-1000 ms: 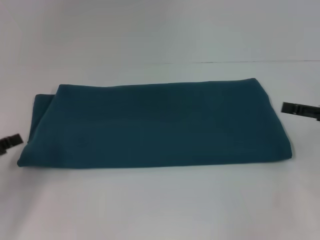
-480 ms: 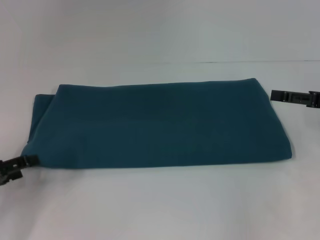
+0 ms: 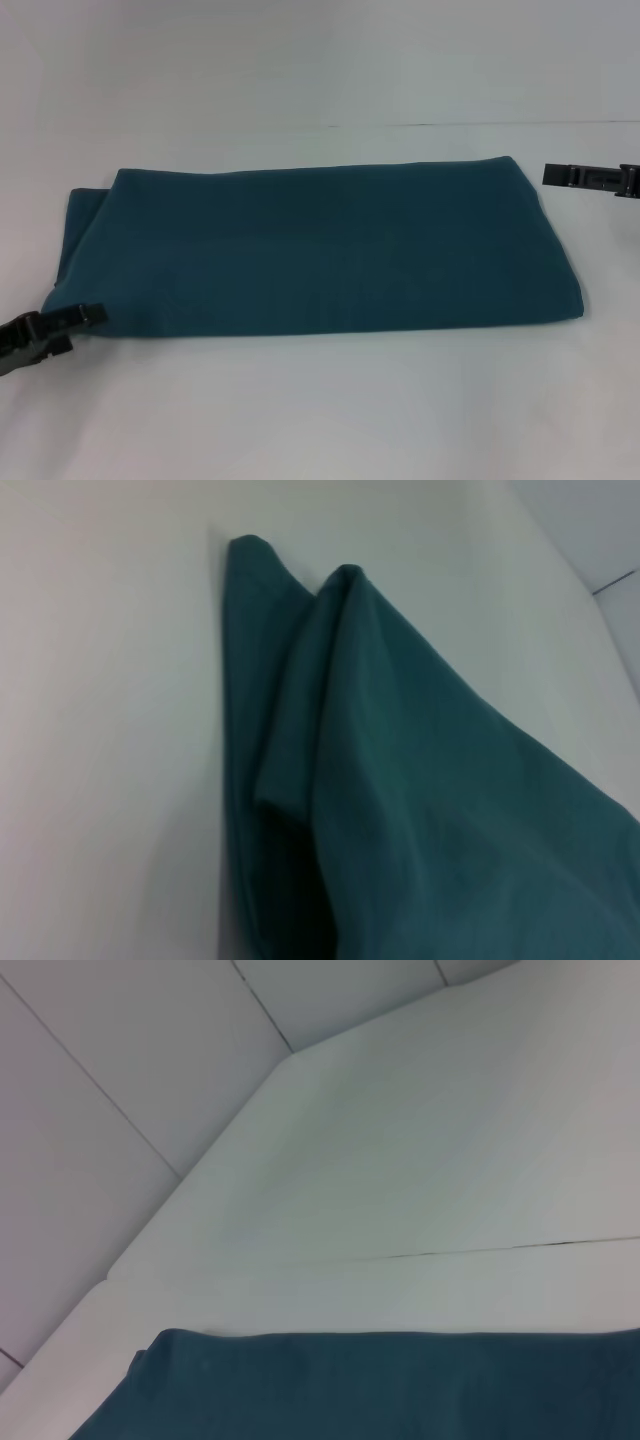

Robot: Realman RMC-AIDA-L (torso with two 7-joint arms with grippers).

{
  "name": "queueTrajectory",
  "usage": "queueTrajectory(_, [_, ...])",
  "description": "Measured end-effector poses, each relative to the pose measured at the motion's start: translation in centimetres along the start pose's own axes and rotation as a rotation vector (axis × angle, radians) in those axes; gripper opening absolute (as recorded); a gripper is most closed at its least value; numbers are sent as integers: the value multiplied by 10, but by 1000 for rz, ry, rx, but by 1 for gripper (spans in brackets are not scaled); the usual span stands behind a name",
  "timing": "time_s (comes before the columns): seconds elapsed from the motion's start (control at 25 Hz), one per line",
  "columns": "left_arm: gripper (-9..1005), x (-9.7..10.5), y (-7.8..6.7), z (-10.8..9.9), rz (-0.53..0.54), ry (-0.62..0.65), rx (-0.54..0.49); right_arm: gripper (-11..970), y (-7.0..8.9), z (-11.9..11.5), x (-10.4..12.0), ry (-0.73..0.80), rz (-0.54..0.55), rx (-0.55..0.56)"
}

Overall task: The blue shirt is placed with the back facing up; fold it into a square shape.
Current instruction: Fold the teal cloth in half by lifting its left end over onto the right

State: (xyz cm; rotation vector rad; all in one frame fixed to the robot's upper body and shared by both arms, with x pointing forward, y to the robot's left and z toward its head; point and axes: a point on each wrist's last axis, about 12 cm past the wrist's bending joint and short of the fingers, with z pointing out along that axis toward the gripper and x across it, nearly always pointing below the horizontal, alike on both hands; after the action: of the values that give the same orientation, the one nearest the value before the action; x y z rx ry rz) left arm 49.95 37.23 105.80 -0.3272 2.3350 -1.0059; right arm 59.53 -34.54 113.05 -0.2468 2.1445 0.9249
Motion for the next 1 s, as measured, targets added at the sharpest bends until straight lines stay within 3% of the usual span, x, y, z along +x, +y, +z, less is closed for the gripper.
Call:
queueTrajectory(0.36, [884, -3, 3, 4, -2, 1, -47, 922, -1, -2, -2, -6, 7, 4])
queueTrajectory(1.0, [883, -19, -5, 21, 56, 3, -79, 921, -1, -3, 0, -5, 25, 2])
